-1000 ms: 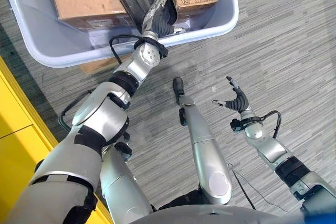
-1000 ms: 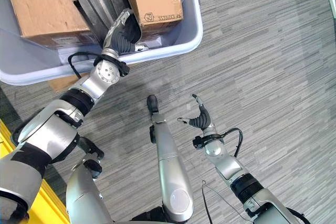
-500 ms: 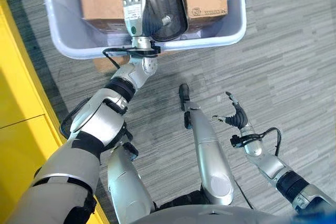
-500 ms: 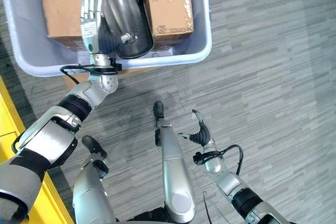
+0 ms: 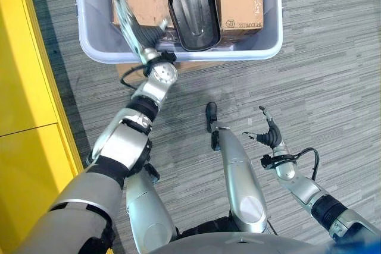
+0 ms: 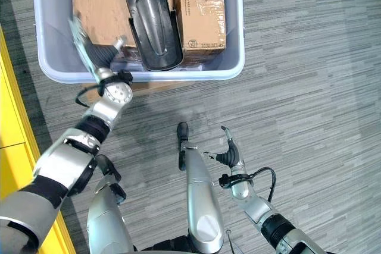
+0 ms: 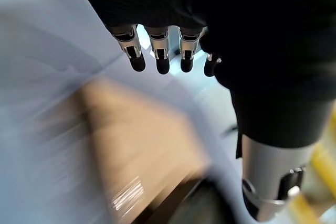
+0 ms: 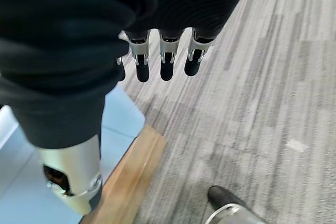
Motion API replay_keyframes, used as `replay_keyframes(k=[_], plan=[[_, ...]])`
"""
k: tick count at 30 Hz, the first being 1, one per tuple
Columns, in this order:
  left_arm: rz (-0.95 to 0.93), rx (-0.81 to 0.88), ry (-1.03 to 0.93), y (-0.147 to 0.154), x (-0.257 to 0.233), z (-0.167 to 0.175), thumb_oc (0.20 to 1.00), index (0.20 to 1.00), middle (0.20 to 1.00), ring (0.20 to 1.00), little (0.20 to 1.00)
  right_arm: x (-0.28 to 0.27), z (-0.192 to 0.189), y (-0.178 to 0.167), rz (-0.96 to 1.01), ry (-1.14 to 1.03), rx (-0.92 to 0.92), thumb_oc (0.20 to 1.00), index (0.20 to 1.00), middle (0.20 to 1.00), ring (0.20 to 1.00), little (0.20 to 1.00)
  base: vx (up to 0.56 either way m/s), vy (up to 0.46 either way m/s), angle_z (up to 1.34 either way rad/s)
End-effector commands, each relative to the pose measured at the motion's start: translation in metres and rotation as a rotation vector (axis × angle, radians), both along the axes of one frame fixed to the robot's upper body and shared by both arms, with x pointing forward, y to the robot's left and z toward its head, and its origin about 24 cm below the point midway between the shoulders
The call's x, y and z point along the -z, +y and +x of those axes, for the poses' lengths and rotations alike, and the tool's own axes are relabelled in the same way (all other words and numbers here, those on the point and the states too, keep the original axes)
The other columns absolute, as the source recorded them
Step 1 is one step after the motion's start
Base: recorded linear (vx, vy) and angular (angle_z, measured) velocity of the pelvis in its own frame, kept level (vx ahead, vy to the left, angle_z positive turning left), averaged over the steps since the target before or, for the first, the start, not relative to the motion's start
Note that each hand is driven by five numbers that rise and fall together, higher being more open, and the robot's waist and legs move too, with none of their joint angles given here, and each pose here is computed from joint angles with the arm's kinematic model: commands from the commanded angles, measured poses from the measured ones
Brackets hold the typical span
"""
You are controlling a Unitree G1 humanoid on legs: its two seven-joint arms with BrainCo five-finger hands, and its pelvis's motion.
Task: Move parts from the plastic box to the shelf.
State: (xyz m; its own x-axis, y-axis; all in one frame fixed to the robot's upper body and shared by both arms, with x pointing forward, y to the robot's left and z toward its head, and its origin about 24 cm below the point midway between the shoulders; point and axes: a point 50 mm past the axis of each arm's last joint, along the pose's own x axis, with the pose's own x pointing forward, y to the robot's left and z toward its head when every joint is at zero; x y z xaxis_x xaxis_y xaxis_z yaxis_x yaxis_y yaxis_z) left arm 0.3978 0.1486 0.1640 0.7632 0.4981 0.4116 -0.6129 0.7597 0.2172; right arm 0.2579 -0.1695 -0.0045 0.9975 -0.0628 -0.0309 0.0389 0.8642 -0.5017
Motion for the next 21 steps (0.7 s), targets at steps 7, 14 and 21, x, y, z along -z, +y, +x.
replay_keyframes(k=[7,14,21], plan=[[-0.287,0.058,0.112,0.008,0.004,0.009,1.0,1.0,1.0,1.0,1.0,-0.016,0.015,0.016,0.01,-0.01,-0.022,1.0,1.0,1.0,1.0,1.0,0.01,0.032,-0.06],[-0.281,0.022,0.12,0.005,-0.002,0.01,1.0,1.0,1.0,1.0,1.0,-0.024,0.021,0.012,-0.01,-0.008,-0.032,1.0,1.0,1.0,1.0,1.0,0.01,0.015,-0.08],[-0.196,-0.069,0.086,0.019,-0.015,0.011,1.0,1.0,1.0,1.0,1.0,-0.027,0.023,0.011,-0.013,0.0,-0.04,1.0,1.0,1.0,1.0,1.0,0.01,-0.003,-0.09]])
